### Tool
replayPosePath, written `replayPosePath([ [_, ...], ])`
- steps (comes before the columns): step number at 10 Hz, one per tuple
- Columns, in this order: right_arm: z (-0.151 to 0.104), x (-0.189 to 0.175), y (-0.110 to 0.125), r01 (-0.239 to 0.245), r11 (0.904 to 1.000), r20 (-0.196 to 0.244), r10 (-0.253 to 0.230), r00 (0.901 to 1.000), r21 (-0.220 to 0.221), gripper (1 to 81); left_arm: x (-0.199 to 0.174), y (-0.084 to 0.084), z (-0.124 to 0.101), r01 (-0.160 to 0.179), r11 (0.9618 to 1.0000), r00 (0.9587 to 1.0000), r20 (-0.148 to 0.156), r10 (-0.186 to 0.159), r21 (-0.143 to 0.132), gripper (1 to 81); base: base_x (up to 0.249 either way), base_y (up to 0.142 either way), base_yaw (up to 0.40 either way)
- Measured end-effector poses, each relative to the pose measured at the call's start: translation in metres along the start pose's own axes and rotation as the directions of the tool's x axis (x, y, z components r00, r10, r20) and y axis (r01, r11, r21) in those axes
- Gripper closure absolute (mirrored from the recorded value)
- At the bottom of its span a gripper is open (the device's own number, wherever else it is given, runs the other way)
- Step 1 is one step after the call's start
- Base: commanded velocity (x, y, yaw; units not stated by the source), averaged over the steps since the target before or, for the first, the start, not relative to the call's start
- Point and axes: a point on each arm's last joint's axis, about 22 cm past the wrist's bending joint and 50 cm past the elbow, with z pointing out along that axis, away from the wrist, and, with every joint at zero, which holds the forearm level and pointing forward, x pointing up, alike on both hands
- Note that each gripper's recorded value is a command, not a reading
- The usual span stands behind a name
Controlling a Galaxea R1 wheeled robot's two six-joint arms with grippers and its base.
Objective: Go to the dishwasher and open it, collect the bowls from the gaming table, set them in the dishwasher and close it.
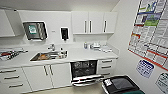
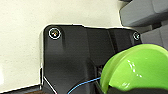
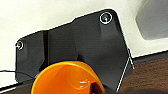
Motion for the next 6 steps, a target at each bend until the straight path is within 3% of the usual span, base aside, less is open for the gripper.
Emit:
replayPosePath([
  [6, 0.0, -0.0004, 0.0, 0.0, 1.0, 0.0, 0.0, 1.0, 0.0, 81.1, -0.0001, -0.0034, -0.0014, 0.0, 1.0, 1.0, 0.0, 0.0, 0.004, 81.1, 0.094, 0.0, 0.0],
])
